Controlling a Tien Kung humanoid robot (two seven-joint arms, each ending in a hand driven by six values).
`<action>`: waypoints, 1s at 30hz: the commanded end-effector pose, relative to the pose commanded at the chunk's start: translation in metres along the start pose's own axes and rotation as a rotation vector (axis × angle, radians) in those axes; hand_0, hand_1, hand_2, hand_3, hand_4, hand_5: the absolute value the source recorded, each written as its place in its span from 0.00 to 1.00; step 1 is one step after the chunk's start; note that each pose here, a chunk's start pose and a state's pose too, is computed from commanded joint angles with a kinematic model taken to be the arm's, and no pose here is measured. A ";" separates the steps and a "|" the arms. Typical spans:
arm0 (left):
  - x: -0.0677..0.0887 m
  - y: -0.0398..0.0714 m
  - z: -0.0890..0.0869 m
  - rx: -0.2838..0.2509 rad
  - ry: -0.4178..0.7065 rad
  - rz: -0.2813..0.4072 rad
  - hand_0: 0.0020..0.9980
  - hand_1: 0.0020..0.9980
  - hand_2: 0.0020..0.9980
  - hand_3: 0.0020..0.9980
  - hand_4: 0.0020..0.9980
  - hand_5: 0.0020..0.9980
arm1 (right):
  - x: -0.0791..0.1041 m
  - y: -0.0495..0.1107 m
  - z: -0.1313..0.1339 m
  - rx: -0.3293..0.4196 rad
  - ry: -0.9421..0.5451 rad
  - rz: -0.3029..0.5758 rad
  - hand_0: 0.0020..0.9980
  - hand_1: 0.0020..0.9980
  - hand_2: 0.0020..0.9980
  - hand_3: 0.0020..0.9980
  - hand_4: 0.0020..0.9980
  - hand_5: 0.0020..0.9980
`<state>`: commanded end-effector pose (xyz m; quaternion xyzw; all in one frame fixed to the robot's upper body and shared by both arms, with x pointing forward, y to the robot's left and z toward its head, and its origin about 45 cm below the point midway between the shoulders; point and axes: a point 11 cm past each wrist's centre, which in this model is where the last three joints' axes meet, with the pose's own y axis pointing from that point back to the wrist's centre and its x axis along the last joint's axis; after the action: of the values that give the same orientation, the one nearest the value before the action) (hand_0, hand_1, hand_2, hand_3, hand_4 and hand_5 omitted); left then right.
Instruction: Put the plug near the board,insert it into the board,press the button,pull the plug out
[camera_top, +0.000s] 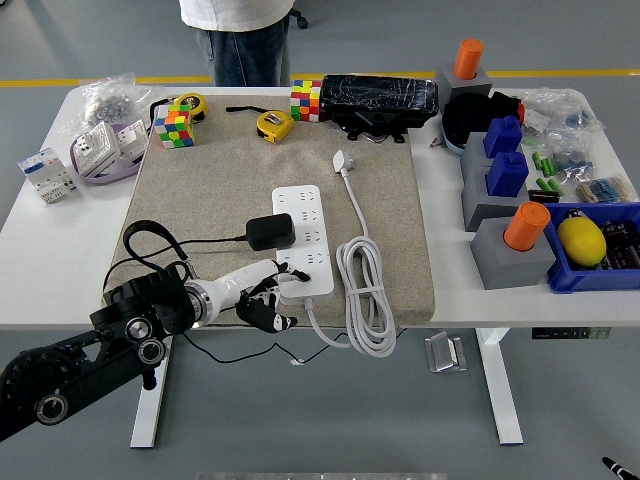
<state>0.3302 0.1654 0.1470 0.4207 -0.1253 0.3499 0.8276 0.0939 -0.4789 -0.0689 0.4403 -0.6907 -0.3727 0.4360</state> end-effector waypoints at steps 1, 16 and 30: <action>0.003 0.000 0.004 -0.033 0.022 0.016 0.07 0.07 0.15 0.80 0.70 0.00 | 0.000 0.000 0.000 0.000 0.000 0.000 0.62 0.67 0.64 0.57 0.98 0.58; 0.081 -0.003 0.031 -0.371 0.096 0.496 0.33 0.36 0.49 0.53 0.85 0.20 | -0.001 0.000 -0.002 0.003 0.001 -0.002 0.61 0.67 0.64 0.57 0.98 0.58; 0.082 -0.028 -0.001 -0.145 -0.135 0.445 0.73 0.75 0.73 0.71 1.00 0.36 | 0.000 0.000 -0.005 0.007 0.011 -0.002 0.61 0.67 0.64 0.57 0.99 0.58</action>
<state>0.4085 0.1940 0.1700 0.3448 -0.2945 0.4849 0.7478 0.0984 -0.4797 -0.0673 0.4447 -0.6891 -0.3683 0.4378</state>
